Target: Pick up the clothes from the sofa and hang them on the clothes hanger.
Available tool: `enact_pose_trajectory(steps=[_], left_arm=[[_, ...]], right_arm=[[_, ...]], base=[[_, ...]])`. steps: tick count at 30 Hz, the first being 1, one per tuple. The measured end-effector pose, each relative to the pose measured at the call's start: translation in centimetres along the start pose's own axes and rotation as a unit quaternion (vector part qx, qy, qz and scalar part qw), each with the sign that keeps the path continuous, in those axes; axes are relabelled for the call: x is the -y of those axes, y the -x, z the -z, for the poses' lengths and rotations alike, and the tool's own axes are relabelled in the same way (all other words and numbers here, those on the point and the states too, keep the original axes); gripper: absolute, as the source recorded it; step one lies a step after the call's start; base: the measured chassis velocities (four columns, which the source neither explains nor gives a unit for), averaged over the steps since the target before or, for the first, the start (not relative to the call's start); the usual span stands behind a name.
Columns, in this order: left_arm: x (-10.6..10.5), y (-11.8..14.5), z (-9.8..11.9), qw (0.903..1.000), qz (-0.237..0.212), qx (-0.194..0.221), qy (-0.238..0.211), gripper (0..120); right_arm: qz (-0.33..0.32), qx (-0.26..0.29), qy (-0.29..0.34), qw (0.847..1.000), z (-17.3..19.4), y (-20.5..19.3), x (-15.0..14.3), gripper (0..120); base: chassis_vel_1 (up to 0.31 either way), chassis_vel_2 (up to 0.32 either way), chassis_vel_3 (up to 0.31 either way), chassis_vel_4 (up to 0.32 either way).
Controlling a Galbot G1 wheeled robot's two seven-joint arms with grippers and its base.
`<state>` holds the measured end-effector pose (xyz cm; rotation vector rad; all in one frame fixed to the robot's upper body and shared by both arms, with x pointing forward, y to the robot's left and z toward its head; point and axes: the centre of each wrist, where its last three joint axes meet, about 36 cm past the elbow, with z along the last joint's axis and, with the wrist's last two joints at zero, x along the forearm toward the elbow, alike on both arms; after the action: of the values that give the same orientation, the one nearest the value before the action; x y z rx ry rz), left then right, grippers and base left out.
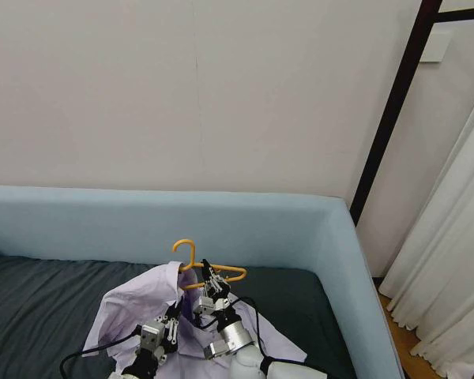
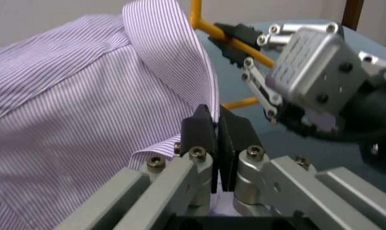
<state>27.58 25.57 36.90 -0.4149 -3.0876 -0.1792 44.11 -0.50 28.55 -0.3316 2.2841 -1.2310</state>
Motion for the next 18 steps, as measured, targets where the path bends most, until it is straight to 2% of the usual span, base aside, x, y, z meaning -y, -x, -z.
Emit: enact_pose_trajectory(steps=[4,9,13,14,17,18], left_arm=[[-0.7,-0.3,-0.2,0.9999,0.006,0.004,0.011,0],[-1.3,-0.3,-0.3,0.9992,0.011,0.03,0.024,0],[-1.7,-0.7,-1.1,0.9974,0.016,0.057,0.04,16],[-1.7,-0.7,-1.1,0.9974,0.016,0.057,0.04,16],[-1.7,-2.3,-1.7,0.9964,0.015,0.07,0.046,29],[-1.7,-2.3,-1.7,0.9964,0.015,0.07,0.046,29]], right_arm=[[-0.006,0.0,0.006,1.0,0.1,0.6,0.5,5],[-0.008,0.001,0.012,1.0,0.3,0.7,0.6,5],[-0.011,0.0,0.018,1.0,0.1,0.7,0.7,5],[-0.011,0.0,0.018,1.0,0.1,0.7,0.7,5],[-0.018,-0.003,0.022,1.0,-0.4,1.1,1.0,5],[-0.018,-0.003,0.022,1.0,-0.4,1.1,1.0,5]], base=[[0.0,0.0,0.0,0.0],[0.0,0.0,0.0,0.0],[0.0,0.0,0.0,0.0],[0.0,0.0,0.0,0.0],[0.0,0.0,0.0,0.0],[0.0,0.0,0.0,0.0]])
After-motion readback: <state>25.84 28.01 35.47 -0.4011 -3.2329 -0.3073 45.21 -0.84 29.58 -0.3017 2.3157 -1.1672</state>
